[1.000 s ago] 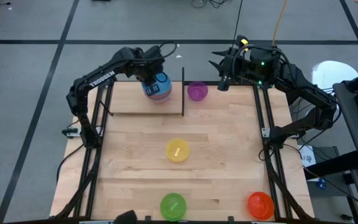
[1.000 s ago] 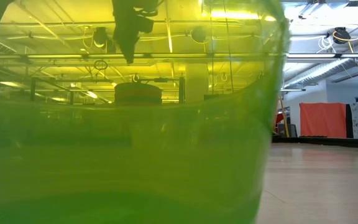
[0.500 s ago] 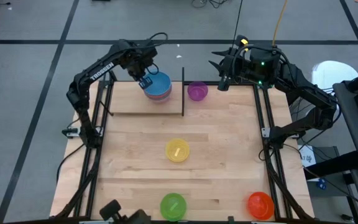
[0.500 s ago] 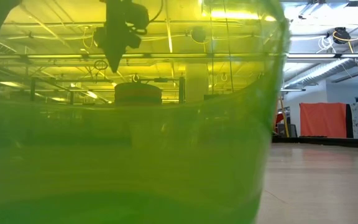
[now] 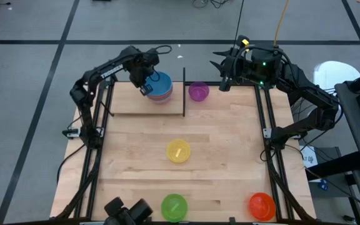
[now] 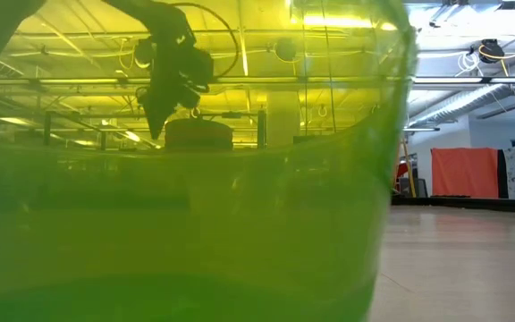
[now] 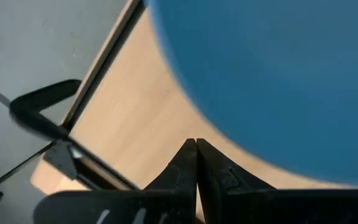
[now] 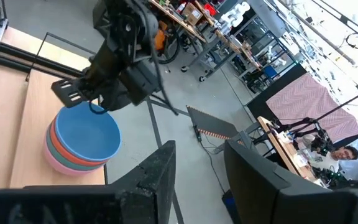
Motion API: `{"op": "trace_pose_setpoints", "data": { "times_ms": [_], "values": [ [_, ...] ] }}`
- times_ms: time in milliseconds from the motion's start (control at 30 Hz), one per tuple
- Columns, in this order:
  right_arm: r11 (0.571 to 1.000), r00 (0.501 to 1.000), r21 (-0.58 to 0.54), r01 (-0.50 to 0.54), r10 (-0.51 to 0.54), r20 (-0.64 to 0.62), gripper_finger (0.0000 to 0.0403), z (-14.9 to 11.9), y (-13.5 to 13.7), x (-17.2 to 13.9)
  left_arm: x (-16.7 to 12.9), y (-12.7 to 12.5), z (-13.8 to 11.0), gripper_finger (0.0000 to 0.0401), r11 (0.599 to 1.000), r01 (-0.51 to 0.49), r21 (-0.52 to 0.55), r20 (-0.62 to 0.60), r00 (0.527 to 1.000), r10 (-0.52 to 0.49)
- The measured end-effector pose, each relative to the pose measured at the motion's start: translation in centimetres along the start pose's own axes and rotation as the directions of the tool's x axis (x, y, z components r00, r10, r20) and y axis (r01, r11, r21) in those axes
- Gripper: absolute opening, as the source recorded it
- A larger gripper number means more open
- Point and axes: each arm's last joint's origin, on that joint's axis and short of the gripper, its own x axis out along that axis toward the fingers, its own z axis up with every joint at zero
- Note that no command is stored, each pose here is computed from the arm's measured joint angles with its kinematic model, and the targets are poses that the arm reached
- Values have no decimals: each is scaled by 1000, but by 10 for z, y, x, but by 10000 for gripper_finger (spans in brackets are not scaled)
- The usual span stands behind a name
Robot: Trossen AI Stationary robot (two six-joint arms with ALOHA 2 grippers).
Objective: Place and stack bowls onto a shelf
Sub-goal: Stack the big blue bowl into the orange bowl on the shelf
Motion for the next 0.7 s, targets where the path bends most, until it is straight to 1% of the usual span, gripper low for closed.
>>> {"op": "trace_pose_setpoints", "data": {
  "times_ms": [133,233,333,433,600,700],
  "values": [
    [1000,1000,0,0,0,1,132,0,0,0,8,-1,5,1,999,20,32,47,999,-22],
    [1000,1000,0,0,0,0,132,0,0,0,8,-2,12,1,999,23,47,118,993,-29],
    [1000,1000,0,0,0,0,132,0,0,0,7,-6,16,1,996,41,81,154,987,-53],
    [1000,1000,0,0,0,0,132,0,0,0,6,-10,16,1,989,72,133,157,983,-93],
    [1000,1000,0,0,0,0,132,0,0,0,5,-19,16,1,981,68,181,156,983,-97],
    [1000,1000,0,2,-2,-1,132,0,0,0,2,-20,11,1,981,67,183,114,989,-89]
  ]
}}
